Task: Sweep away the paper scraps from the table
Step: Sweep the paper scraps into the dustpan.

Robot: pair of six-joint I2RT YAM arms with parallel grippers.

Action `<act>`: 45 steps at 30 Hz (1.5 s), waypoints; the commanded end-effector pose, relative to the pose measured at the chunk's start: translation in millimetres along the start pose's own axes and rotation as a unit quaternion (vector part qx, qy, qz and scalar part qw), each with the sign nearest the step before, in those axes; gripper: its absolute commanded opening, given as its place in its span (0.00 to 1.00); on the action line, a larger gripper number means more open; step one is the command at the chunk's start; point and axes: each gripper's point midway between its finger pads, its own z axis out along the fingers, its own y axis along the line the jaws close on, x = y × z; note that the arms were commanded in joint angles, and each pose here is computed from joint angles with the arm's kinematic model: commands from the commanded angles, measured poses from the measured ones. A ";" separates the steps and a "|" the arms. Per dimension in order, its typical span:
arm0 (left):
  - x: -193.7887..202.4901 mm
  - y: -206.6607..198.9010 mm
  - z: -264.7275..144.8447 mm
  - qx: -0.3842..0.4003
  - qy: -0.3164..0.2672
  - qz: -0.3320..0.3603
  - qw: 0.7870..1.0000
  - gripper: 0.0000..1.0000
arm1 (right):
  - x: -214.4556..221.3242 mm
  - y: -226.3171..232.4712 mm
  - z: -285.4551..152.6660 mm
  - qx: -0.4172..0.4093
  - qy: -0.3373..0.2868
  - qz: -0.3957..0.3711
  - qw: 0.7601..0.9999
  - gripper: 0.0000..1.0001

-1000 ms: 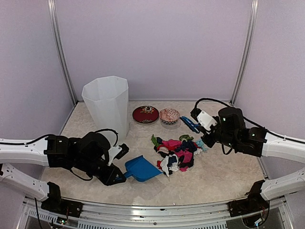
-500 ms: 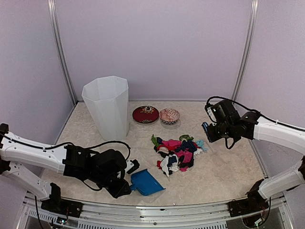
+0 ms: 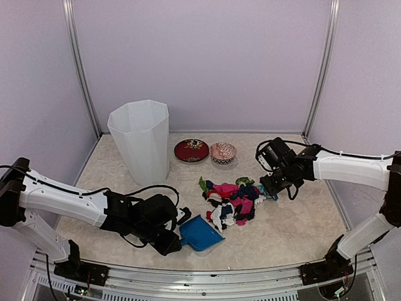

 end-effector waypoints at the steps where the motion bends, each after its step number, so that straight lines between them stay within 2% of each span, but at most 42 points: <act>1: -14.1 -1.2 8.6 0.001 -0.006 0.004 1.000 0.00 | -4.3 32.9 -5.7 -0.042 0.006 -0.042 0.998 0.00; 12: -40.7 -0.2 21.7 -0.001 -0.022 0.008 1.000 0.00 | -11.3 99.7 -40.6 -0.131 0.001 -0.064 0.989 0.00; 24: -59.3 3.9 32.9 -0.004 -0.035 -0.005 0.999 0.00 | -12.5 142.8 -63.1 -0.198 -0.008 -0.078 0.977 0.00; 34: -64.6 3.5 30.9 0.002 -0.059 -0.001 0.998 0.00 | -26.8 148.7 -74.2 -0.202 -0.024 -0.088 0.975 0.00; 45: -70.8 11.9 24.1 -0.004 -0.122 0.011 0.993 0.00 | -25.6 135.1 -76.4 -0.174 -0.022 -0.093 0.980 0.00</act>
